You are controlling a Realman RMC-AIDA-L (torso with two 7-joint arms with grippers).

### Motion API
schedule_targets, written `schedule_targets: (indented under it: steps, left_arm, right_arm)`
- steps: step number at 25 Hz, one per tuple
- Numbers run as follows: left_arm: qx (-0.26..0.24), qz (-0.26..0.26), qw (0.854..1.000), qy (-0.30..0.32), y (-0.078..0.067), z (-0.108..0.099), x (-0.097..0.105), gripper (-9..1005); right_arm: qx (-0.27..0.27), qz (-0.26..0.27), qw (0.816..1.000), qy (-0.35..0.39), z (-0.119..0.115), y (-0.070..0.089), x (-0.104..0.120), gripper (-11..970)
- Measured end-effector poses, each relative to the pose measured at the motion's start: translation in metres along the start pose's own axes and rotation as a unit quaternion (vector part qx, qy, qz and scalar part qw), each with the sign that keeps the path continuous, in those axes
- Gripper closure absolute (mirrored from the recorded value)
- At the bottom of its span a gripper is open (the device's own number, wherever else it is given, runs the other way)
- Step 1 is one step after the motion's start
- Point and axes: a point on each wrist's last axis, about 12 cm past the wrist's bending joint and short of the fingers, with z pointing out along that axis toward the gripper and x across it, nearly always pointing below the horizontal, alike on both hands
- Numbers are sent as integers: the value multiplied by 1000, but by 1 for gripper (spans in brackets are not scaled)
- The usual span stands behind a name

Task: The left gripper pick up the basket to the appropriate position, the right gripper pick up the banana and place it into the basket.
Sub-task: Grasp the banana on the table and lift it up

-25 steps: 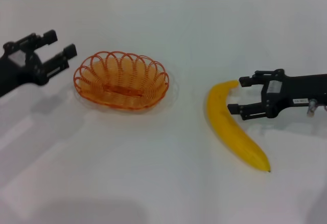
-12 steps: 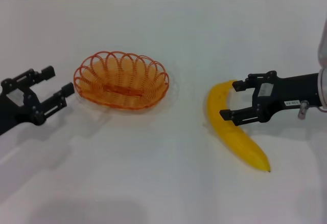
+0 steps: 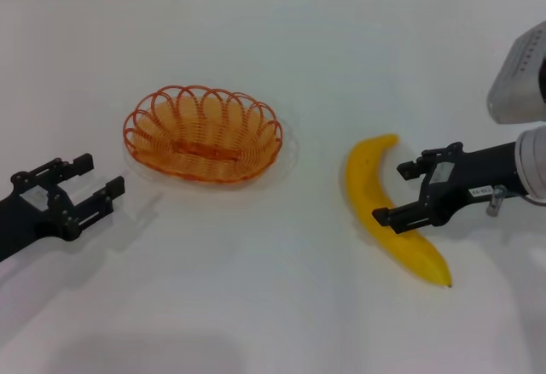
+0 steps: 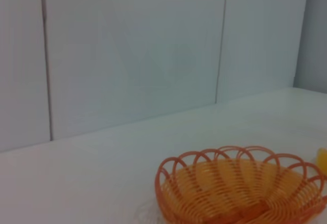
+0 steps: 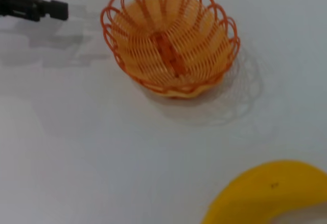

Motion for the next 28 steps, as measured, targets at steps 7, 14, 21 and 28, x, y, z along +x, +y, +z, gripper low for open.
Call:
schedule_targets:
  steps: [7,14,21,28]
  left_arm:
    - [-3,1,1000,4,1,0,1,378]
    - [-2,-2,1000,6,1,1,1,379]
    - [0,0,1000,6,1,3,0,379]
    - [4,3,1000,8,1,4,0,380]
  right_arm:
    - [-8,-1,1000,13,3,5,-2,79]
    - [-11,6,1000,25,8,2,2,79]
    - [-20,12,999,37,19,-3,2,79]
    - [-10,2,1000,27,22,-6,-7,79]
